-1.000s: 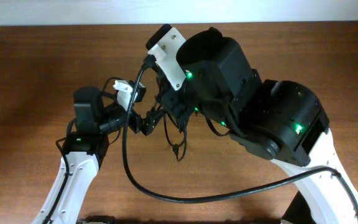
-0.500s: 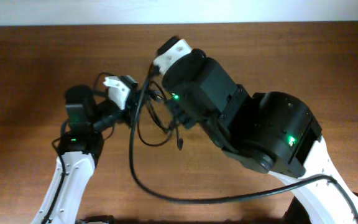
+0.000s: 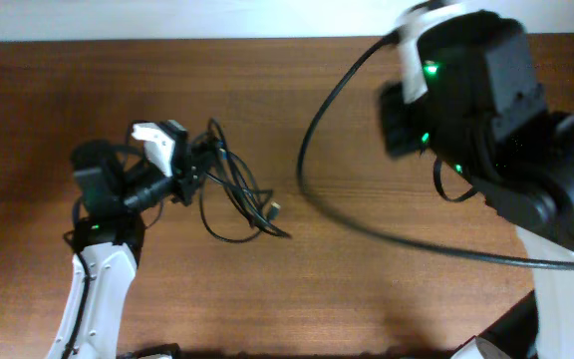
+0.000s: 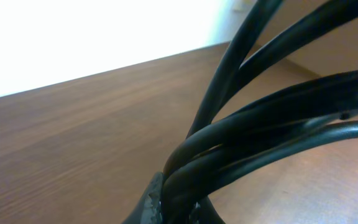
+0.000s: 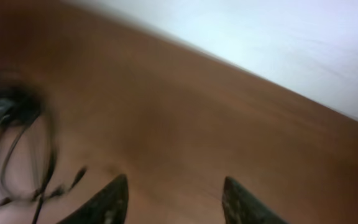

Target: Untangle cables

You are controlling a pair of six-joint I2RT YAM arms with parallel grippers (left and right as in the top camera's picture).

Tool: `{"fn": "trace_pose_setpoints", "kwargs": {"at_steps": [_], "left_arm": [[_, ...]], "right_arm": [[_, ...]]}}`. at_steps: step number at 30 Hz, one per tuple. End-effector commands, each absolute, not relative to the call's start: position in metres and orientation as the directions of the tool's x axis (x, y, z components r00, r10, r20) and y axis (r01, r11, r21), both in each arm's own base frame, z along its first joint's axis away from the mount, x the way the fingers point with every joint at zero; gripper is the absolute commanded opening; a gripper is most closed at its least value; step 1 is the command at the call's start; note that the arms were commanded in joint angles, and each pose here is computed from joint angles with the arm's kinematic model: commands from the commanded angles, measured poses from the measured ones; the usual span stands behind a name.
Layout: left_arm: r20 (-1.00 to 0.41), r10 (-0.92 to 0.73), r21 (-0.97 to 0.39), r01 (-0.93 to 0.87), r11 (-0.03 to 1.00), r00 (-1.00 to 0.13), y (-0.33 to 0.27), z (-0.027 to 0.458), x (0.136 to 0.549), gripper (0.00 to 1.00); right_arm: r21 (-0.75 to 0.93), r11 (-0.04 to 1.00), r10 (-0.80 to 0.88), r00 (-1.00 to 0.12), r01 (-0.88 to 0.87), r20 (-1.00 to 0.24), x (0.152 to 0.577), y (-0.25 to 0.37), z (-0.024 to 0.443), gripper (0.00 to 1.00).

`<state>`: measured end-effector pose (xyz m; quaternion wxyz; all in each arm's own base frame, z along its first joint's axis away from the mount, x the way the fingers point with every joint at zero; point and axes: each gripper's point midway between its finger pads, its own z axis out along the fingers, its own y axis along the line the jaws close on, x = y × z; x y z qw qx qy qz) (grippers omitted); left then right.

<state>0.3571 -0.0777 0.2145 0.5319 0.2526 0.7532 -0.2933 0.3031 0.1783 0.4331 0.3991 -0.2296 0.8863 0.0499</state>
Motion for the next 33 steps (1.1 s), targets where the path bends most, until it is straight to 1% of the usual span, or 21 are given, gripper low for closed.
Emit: {"fn": "trace_pose_setpoints", "kwargs": {"at_steps": [1,2,4,7,9,11,12,13,16,19,22,23,24,25,26,27,28,29,30,32,33], "left_arm": [[-0.955,0.087,-0.18,0.786,0.591,-0.285,-0.117,0.221,0.342,0.0],[-0.955,0.093,-0.177,0.789,0.588,-0.283,-0.121,0.22,0.341,0.0],[-0.95,0.117,-0.154,0.761,0.63,-0.288,-0.122,0.215,0.348,0.0],[-0.951,0.133,-0.134,0.758,0.639,-0.279,-0.122,0.213,0.35,0.0],[-0.949,0.14,-0.131,0.756,0.641,-0.283,-0.122,0.21,0.351,0.0],[-0.937,0.142,-0.154,0.742,0.653,-0.32,-0.12,0.197,0.355,0.0],[-0.93,0.141,-0.171,0.738,0.653,-0.34,-0.12,0.19,0.357,0.0],[-0.924,0.14,-0.186,0.737,0.65,-0.357,-0.12,0.184,0.358,0.0],[-0.919,0.136,-0.206,0.743,0.636,-0.371,-0.122,0.18,0.357,0.0],[-0.924,0.123,-0.227,0.779,0.584,-0.361,-0.129,0.185,0.349,0.0],[-0.925,0.122,-0.229,0.783,0.578,-0.36,-0.13,0.186,0.348,0.0],[-0.925,0.122,-0.229,0.783,0.578,-0.361,-0.13,0.186,0.348,0.0],[-0.925,0.122,-0.229,0.783,0.578,-0.36,-0.13,0.186,0.348,0.0],[-0.924,0.122,-0.23,0.783,0.578,-0.361,-0.13,0.185,0.348,0.0],[-0.924,0.122,-0.229,0.783,0.579,-0.361,-0.13,0.185,0.349,0.0],[-0.925,0.122,-0.229,0.783,0.579,-0.361,-0.13,0.185,0.349,0.0],[-0.924,0.122,-0.229,0.782,0.58,-0.361,-0.13,0.185,0.349,0.0],[-0.924,0.123,-0.228,0.78,0.583,-0.362,-0.129,0.185,0.349,0.0],[-0.924,0.123,-0.228,0.78,0.583,-0.362,-0.129,0.185,0.349,0.0],[-0.919,0.128,-0.226,0.765,0.604,-0.372,-0.127,0.182,0.352,0.0],[-0.907,0.136,-0.226,0.733,0.641,-0.398,-0.121,0.175,0.355,0.0]], "right_arm": [[-0.038,0.636,-0.59,-0.454,-0.771,-0.668,0.267,0.22,0.413,0.57],[-0.004,0.615,-0.593,-0.459,-0.789,-0.662,0.262,0.227,0.409,0.58],[0.034,0.571,-0.634,-0.467,-0.82,-0.616,0.253,0.242,0.391,0.63],[0.057,0.511,-0.704,-0.455,-0.858,-0.545,0.236,0.262,0.365,0.64],[0.061,0.451,-0.739,-0.41,-0.891,-0.535,0.217,0.278,0.361,0.67],[0.058,0.408,-0.759,-0.373,-0.911,-0.534,0.204,0.289,0.361,0.7],[0.054,0.39,-0.769,-0.357,-0.919,-0.53,0.199,0.293,0.36,0.74],[0.047,0.378,-0.778,-0.345,-0.924,-0.524,0.195,0.297,0.358,0.75],[0.06,0.392,-0.787,-0.368,-0.918,-0.495,0.199,0.303,0.347,0.75],[0.074,0.395,-0.808,-0.384,-0.916,-0.447,0.207,0.313,0.328,0.75],[0.013,0.431,-0.833,-0.403,-0.902,-0.38,0.228,0.315,0.303,0.75],[-0.017,0.442,-0.835,-0.404,-0.897,-0.374,0.234,0.314,0.301,0.7],[-0.045,0.452,-0.835,-0.404,-0.891,-0.374,0.239,0.312,0.301,0.55],[-0.061,0.458,-0.835,-0.405,-0.887,-0.373,0.242,0.311,0.301,0.22],[-0.1,0.494,-0.825,-0.43,-0.863,-0.367,0.249,0.305,0.302,0.04],[-0.171,0.578,-0.79,-0.494,-0.798,-0.363,0.263,0.293,0.303,0.04],[-0.286,0.679,-0.728,-0.571,-0.676,-0.378,0.284,0.272,0.31,0.04],[-0.38,0.758,-0.653,-0.629,-0.531,-0.423,0.302,0.251,0.322,0.04],[-0.458,0.824,-0.549,-0.666,-0.333,-0.505,0.319,0.223,0.342,0.04],[-0.467,0.884,-0.367,-0.66,-0.027,-0.656,0.335,0.169,0.383,0.04],[-0.414,0.907,-0.266,-0.651,0.081,-0.711,0.338,0.134,0.4,0.04]]}}
